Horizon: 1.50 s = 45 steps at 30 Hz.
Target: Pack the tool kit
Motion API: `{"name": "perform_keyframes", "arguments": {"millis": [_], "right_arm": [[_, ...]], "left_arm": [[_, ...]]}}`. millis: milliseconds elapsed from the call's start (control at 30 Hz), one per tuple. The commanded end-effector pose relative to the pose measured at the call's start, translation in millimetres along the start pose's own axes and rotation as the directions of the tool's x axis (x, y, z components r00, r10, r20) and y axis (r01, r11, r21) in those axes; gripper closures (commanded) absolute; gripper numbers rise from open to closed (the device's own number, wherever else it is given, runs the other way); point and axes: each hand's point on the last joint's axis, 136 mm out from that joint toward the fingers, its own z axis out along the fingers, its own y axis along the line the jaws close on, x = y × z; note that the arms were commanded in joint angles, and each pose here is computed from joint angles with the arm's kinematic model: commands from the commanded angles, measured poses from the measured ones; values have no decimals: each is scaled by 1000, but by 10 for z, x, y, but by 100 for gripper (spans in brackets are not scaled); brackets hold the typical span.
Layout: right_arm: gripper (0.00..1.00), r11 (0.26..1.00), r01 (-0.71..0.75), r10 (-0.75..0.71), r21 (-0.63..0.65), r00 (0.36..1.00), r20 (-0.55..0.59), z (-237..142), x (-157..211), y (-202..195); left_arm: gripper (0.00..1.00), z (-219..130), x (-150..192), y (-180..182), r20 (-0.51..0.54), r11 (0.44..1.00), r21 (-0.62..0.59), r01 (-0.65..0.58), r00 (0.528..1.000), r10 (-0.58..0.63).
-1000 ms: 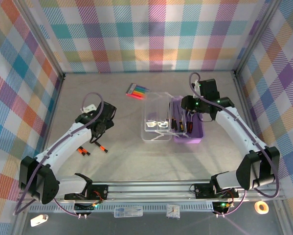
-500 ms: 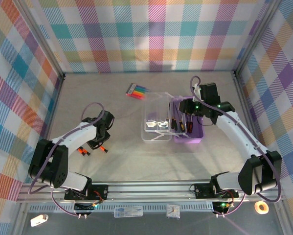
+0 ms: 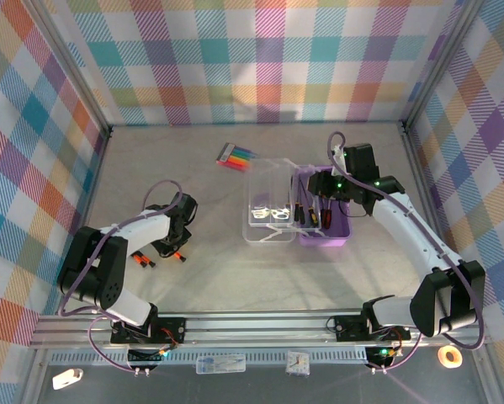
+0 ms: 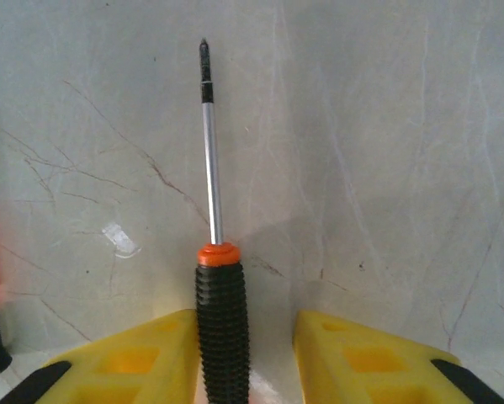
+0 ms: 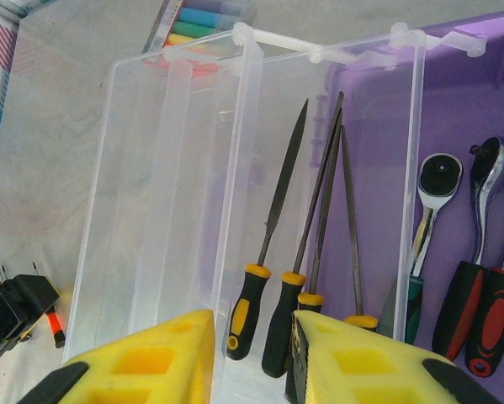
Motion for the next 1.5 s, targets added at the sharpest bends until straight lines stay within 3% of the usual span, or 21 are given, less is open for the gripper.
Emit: {"name": "perform_keyframes", "arguments": {"millis": [0,267,567,833,1100,1467], "right_arm": [[69,999,14,-13,-40,1000,24,-90,-23,109],[68,998,9,-8,-60,1000,25,-135,-49,172],[59,999,-1,2,-47,1000,23,-168,-28,154],[58,1000,-4,4,-26,1000,26,-164,-21,111],[58,999,-20,20,30,1000,15,-58,42,-45],[58,995,-45,43,85,999,31,-70,112,-184]], "left_arm": [[70,120,7,-5,3,1000,-2,-17,1000,17],[91,83,9,-269,29,990,78,-115,993,114],[99,-348,-53,-630,171,943,128,-306,944,283],[99,-899,-139,-890,273,898,179,-401,898,346],[99,-1759,-83,-1484,375,798,297,-525,832,409],[99,-2487,588,-2361,409,583,496,-643,765,497]]}}
